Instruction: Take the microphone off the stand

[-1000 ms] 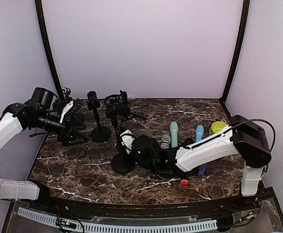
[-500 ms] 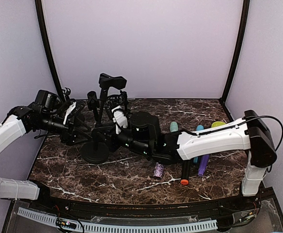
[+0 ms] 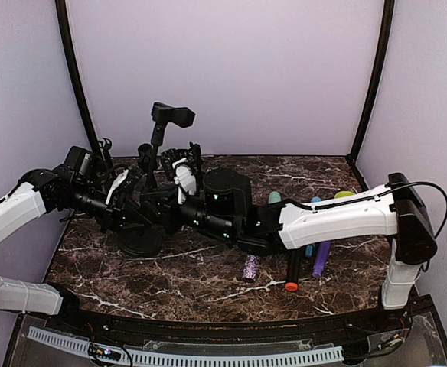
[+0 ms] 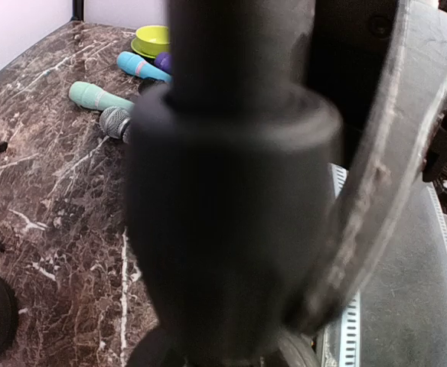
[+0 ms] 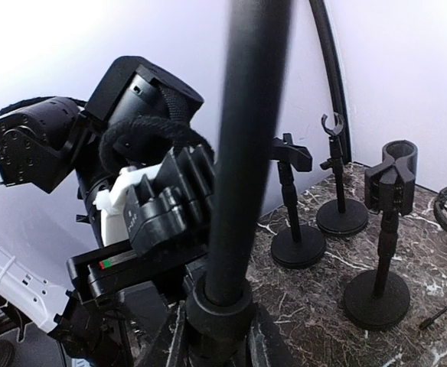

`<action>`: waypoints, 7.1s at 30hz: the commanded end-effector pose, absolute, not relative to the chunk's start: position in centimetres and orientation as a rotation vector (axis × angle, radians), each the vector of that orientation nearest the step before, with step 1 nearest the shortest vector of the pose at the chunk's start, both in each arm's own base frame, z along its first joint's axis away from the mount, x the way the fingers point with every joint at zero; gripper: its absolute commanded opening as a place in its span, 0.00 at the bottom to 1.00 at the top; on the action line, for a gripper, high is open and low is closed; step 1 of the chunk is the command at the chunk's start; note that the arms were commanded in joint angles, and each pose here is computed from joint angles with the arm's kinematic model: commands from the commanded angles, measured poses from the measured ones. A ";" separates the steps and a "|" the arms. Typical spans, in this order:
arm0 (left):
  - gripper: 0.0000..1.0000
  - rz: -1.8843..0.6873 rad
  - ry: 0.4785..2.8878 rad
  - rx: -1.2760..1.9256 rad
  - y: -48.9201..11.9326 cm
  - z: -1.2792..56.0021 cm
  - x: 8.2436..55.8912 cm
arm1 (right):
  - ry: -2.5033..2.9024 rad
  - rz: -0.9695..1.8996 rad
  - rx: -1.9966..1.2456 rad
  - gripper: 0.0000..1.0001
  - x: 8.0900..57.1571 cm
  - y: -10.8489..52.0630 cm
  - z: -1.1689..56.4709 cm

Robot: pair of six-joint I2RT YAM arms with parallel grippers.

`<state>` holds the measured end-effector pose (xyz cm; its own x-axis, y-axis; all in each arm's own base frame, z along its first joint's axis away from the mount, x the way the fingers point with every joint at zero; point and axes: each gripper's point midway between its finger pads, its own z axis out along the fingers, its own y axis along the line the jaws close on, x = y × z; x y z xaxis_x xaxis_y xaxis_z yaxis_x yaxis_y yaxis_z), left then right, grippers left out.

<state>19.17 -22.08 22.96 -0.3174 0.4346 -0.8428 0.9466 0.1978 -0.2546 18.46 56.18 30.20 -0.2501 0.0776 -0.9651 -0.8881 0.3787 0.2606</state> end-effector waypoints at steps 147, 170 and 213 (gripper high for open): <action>0.00 -1.185 1.604 1.271 -23.0 34.2 17.3 | 1.178 1.367 -0.890 0.53 14.1 57.9 43.1; 0.99 -1.015 1.856 1.226 -20.5 29.2 19.5 | 1.381 0.836 -0.593 0.00 25.8 50.5 35.1; 0.99 -0.295 2.007 0.463 -5.4 15.2 35.0 | 1.741 0.376 -0.269 1.00 32.2 36.5 24.5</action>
<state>33.44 -6.22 14.68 -0.4677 0.2555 -0.8462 0.4888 0.8724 -0.0068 33.57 40.22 23.64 -0.1569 0.0149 -0.9875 -0.4418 0.8932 0.0837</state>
